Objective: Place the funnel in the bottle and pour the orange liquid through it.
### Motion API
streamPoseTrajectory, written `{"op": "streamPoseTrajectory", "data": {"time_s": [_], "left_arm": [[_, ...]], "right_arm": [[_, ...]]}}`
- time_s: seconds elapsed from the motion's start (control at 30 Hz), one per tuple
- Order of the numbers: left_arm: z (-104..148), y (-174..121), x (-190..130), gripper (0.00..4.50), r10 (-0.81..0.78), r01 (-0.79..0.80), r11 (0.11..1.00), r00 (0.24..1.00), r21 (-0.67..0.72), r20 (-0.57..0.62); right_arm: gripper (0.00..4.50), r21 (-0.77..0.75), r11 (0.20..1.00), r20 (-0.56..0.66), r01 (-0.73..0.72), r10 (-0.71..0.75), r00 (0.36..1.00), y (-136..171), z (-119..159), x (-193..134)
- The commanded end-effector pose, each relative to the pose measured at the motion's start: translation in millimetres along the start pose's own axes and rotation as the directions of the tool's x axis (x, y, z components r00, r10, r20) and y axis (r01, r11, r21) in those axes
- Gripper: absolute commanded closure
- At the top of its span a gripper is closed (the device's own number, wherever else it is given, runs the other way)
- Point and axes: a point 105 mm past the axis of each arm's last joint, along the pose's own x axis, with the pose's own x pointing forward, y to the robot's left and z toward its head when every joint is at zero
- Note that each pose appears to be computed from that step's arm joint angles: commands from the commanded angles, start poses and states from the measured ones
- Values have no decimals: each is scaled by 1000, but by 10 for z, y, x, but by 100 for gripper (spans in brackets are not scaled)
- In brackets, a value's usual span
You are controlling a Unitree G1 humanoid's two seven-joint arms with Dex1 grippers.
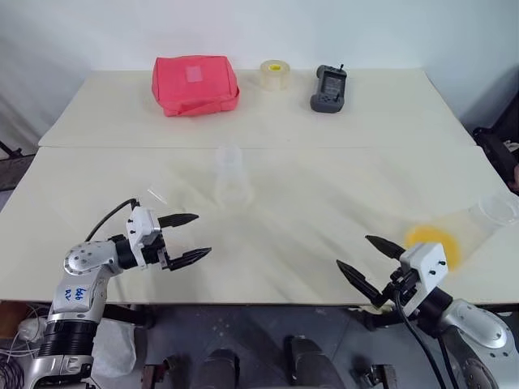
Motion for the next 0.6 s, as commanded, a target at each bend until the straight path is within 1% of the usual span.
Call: {"op": "streamPoseTrajectory", "data": {"time_s": [0.03, 0.13, 0.17, 0.23, 0.3, 0.4, 0.43, 0.5, 0.6], "left_arm": [[74, 16, -8, 0, 15, -15, 1000, 1000, 21, 20], [96, 72, -7, 0, 76, -76, 997, 997, 6, 25], [93, 101, -8, 0, 97, -96, 995, 995, -29, 21], [37, 163, -31, 0, 158, -161, 985, 986, -59, -52], [12, 163, -50, 0, 177, -183, 980, 980, -76, -87], [100, 110, -112, 0, 179, -181, 980, 983, -84, -32], [166, 113, -152, 0, 199, -198, 977, 980, -74, 5], [233, 116, -234, 0, 229, -227, 972, 973, -66, 24], [318, 121, -290, 0, 231, -228, 972, 971, -50, 57]], "right_arm": [[3, -21, 1000, 33, -14, 14, 999, 13, 119, -8], [3, -21, 999, 31, -25, 26, 999, 18, 130, 8], [3, -21, 999, 31, -27, 28, 999, 16, 133, 16], [3, -24, 999, 32, -34, 35, 999, 10, 142, 38], [3, -26, 999, 34, -44, 45, 998, 2, 153, 65], [3, -33, 997, 41, -63, 64, 997, -14, 181, 113], [3, -35, 997, 46, -70, 72, 996, -19, 198, 130], [3, -37, 996, 57, -84, 86, 995, -30, 237, 166], [3, -44, 994, 67, -100, 103, 992, -31, 276, 203]]}}
